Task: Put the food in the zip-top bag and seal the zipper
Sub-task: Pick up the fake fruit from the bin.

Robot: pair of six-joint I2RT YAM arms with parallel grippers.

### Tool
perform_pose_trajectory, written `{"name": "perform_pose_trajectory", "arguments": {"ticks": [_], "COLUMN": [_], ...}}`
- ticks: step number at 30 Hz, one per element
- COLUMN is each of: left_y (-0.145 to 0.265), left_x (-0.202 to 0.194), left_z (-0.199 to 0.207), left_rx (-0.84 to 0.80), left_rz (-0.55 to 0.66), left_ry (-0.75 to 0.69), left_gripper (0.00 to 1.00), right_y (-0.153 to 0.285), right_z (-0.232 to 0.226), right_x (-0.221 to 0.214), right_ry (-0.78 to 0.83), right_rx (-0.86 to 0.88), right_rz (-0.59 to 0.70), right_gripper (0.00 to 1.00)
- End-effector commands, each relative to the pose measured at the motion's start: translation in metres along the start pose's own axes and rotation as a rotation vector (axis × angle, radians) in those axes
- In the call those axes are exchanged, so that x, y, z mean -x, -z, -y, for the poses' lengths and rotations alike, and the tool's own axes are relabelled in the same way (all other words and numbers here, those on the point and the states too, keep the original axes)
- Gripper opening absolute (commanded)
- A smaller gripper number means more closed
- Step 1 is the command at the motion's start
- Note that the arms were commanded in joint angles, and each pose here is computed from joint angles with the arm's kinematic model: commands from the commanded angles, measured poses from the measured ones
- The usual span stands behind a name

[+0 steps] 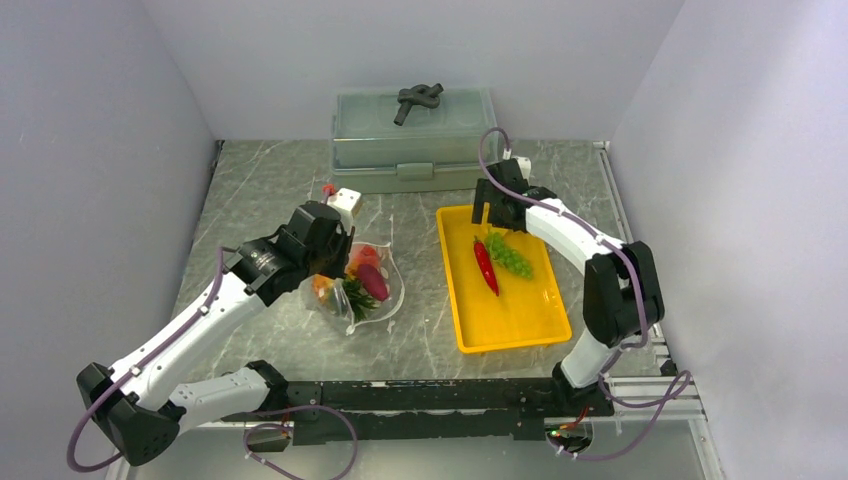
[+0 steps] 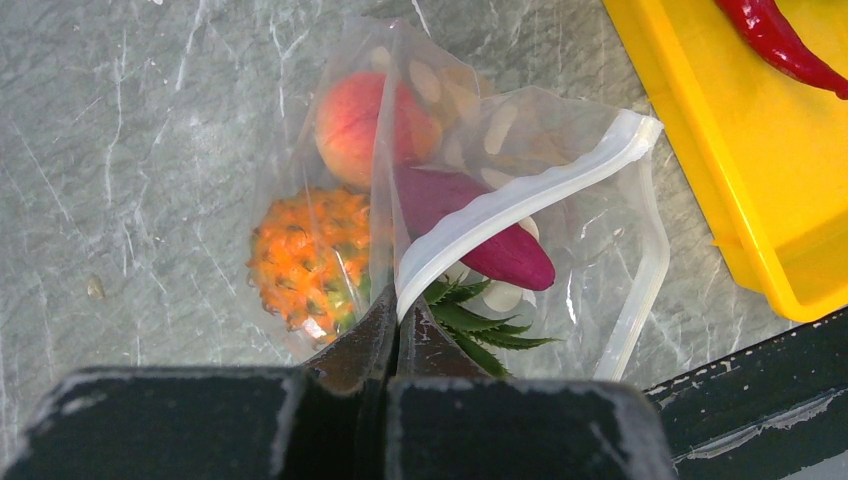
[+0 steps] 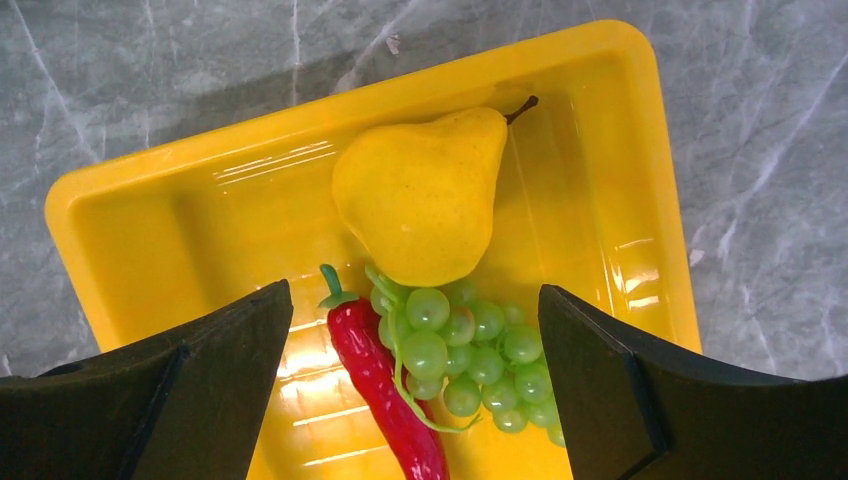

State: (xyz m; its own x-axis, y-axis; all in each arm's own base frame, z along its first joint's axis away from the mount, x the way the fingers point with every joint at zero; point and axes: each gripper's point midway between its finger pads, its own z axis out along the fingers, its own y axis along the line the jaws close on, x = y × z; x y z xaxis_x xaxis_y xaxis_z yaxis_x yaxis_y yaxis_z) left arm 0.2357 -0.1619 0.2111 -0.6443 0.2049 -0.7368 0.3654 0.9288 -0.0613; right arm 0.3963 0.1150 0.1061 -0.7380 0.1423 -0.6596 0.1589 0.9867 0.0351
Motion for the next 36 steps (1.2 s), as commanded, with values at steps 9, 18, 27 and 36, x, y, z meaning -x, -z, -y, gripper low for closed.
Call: {"name": "perform_pose_trajectory", "arguments": {"ticks": [9,18,27,36], "left_y": [-0.001,-0.002,-0.003,-0.004], "left_x": [0.004,0.003,0.003,0.002], "left_z": [-0.003,-0.003,-0.002,-0.003], "left_rx": [0.015,0.015,0.015,0.016], "left_rz": [0.01,0.002,0.0,-0.005], "left_ry": [-0.007,-0.011,-0.013,-0.014], "left_gripper": [0.0,0.0,0.0,0.0], "right_y": [-0.028,-0.044,-0.054,-0.058], "right_z": [-0.016,-0.017,-0.013,-0.011], "right_x": [0.023,0.017,0.01,0.008], "right_ry": [-0.058,-0.061,-0.062,-0.061], "right_rx": [0.055,0.035,0.009,0.004], "right_rz": [-0.001,-0.03,-0.052,-0.06], "right_gripper": [0.97,0.96,0.94,0.78]}}
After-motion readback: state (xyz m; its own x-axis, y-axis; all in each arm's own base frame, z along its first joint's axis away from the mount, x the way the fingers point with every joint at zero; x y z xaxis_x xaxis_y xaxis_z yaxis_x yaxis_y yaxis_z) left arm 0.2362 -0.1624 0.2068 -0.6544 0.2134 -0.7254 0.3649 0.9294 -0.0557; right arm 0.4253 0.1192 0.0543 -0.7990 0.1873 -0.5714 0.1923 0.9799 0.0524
